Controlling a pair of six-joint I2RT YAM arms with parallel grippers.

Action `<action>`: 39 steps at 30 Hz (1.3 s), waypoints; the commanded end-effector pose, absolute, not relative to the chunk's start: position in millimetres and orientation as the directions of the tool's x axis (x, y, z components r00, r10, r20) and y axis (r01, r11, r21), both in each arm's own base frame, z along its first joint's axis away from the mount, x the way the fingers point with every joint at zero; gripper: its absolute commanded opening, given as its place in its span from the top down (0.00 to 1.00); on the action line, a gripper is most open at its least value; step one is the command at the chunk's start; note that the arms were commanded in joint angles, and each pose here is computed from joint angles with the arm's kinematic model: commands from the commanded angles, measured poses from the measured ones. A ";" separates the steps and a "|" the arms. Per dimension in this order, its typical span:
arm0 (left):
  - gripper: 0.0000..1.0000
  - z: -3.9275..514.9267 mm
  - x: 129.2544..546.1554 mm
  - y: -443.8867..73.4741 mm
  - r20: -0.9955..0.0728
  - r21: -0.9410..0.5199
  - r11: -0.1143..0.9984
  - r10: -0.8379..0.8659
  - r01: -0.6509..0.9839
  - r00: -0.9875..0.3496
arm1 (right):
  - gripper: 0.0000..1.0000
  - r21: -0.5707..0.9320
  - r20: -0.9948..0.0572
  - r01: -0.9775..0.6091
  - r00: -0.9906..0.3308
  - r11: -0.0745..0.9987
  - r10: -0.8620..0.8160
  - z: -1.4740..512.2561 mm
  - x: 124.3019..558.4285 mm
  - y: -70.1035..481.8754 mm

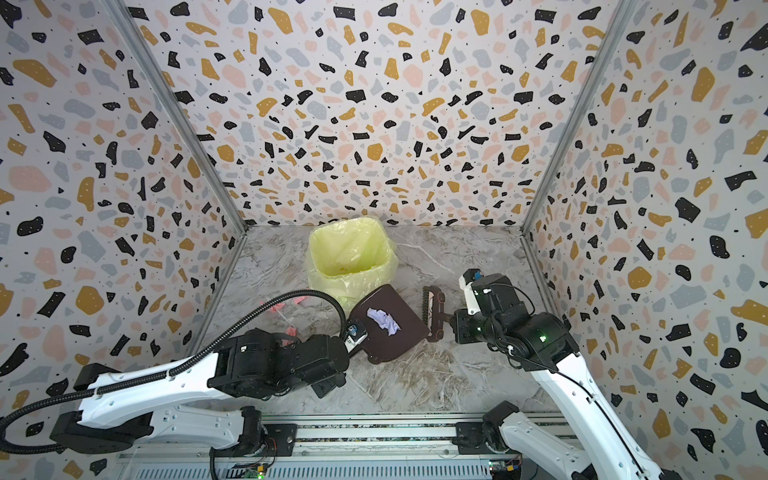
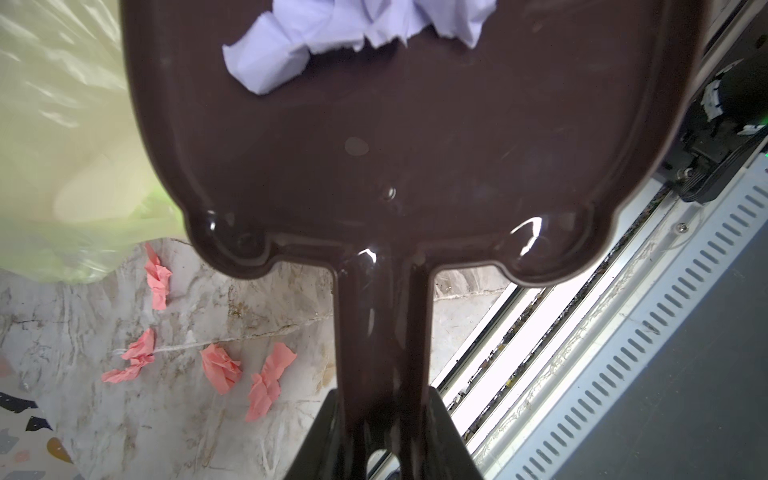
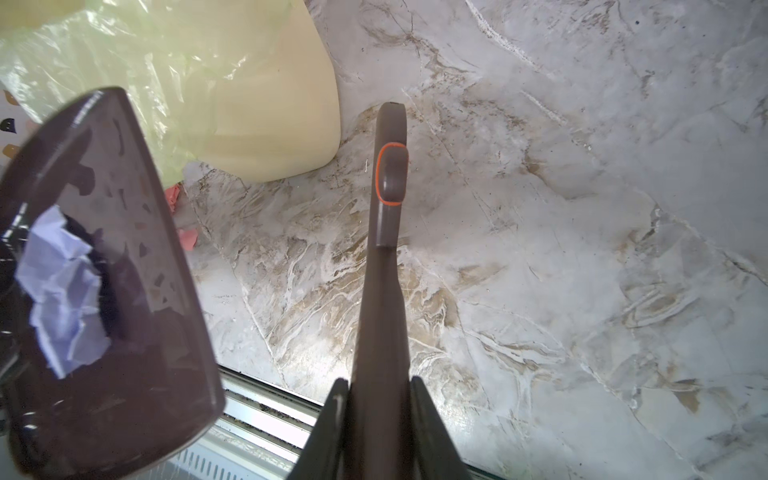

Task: Sweep away the paper scraps from the table
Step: 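Lift the dustpan toward the bin with the left gripper while the right raises the brush, then tip the dustpan over the bin with the left gripper to drop the purple scrap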

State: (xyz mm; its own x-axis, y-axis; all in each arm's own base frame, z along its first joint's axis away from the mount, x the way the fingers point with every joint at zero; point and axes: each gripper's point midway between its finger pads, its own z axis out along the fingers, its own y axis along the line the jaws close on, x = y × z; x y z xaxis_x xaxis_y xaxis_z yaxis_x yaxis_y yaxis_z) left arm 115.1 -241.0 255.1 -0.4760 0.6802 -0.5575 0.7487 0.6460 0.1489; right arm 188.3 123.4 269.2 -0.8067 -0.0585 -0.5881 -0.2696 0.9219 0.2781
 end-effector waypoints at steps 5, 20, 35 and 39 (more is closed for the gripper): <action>1.00 302.1 128.1 -229.4 -0.603 0.197 0.694 0.643 0.693 -0.472 | 1.00 0.314 -0.631 -0.308 -0.775 0.898 -0.045 281.4 189.0 126.2; 1.00 357.8 209.8 -173.1 -0.667 0.218 0.822 0.519 0.527 -0.534 | 1.00 0.329 -0.649 -0.318 -0.760 0.889 -0.031 289.9 190.9 126.9; 1.00 355.2 251.0 -110.5 -0.651 0.315 0.898 0.441 0.308 -0.618 | 1.00 0.321 -0.652 -0.351 -0.755 0.879 -0.063 290.3 198.8 131.1; 1.00 341.2 267.5 -97.2 -0.600 0.379 0.883 0.463 0.278 -0.652 | 1.00 0.314 -0.652 -0.360 -0.754 0.878 -0.076 293.8 201.7 131.1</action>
State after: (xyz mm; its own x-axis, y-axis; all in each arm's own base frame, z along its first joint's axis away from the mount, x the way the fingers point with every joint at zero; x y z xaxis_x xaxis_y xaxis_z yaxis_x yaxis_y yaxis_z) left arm 253.2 -102.2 344.4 -0.6580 0.4359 -0.6140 0.2931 0.8994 0.3244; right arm 195.1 126.6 269.2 -0.8045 -0.0749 -0.5892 -0.3125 0.8970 0.3126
